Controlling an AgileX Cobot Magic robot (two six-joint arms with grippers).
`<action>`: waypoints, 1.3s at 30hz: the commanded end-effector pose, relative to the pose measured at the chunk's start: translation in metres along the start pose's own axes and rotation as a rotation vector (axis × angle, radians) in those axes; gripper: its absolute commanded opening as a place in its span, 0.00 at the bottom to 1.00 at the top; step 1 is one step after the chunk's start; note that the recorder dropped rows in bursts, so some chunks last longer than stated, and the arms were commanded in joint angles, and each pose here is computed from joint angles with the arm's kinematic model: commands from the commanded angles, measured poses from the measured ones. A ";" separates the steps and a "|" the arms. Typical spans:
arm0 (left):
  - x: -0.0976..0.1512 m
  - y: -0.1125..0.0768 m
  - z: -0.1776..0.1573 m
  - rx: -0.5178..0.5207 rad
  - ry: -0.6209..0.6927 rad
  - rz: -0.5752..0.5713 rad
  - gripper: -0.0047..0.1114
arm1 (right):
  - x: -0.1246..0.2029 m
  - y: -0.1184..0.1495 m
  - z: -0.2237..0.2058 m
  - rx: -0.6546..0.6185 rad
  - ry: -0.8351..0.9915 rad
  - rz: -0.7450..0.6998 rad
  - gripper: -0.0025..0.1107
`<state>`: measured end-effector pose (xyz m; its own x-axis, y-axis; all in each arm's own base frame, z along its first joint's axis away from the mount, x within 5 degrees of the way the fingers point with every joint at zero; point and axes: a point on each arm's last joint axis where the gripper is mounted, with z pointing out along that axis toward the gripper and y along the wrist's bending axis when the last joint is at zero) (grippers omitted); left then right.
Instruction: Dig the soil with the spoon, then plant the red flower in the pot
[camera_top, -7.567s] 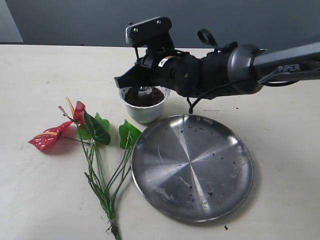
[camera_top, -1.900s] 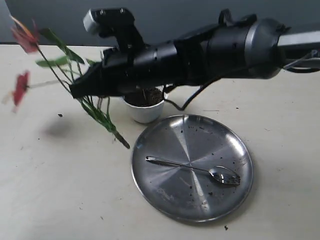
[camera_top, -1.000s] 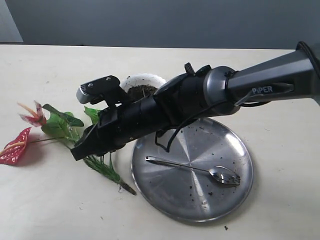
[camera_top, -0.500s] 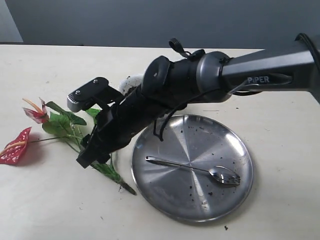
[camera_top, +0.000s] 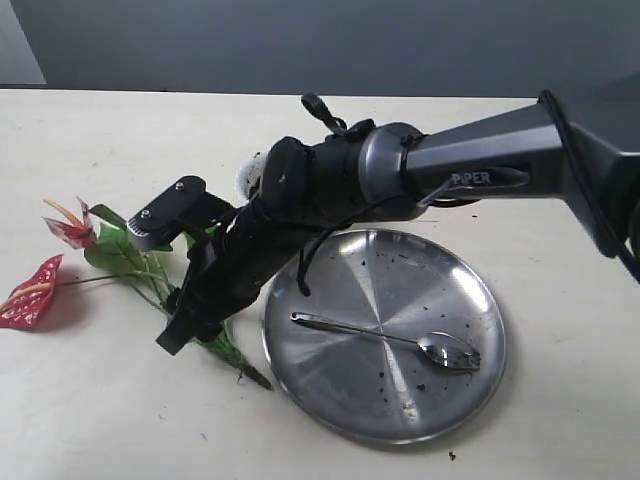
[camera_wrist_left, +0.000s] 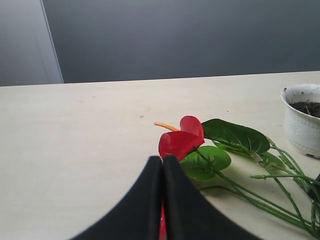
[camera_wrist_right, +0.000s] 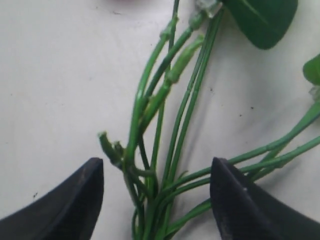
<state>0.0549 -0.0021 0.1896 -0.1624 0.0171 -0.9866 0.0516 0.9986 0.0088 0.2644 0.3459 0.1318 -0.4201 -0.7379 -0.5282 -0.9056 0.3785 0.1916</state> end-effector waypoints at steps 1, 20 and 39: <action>-0.001 0.000 0.000 0.006 -0.006 -0.003 0.05 | -0.005 -0.002 0.001 0.027 -0.039 0.016 0.55; -0.001 0.000 0.000 0.006 -0.006 -0.003 0.05 | -0.058 0.014 -0.065 0.227 -0.427 0.025 0.02; -0.001 0.000 0.000 0.006 -0.006 -0.003 0.05 | -0.076 0.012 -0.154 0.510 -1.275 0.016 0.02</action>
<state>0.0549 -0.0021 0.1896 -0.1624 0.0171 -0.9866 0.0516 0.9986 0.0088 0.2836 0.3241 0.3016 0.0445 0.1860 -0.9815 -0.6273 0.7699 0.1174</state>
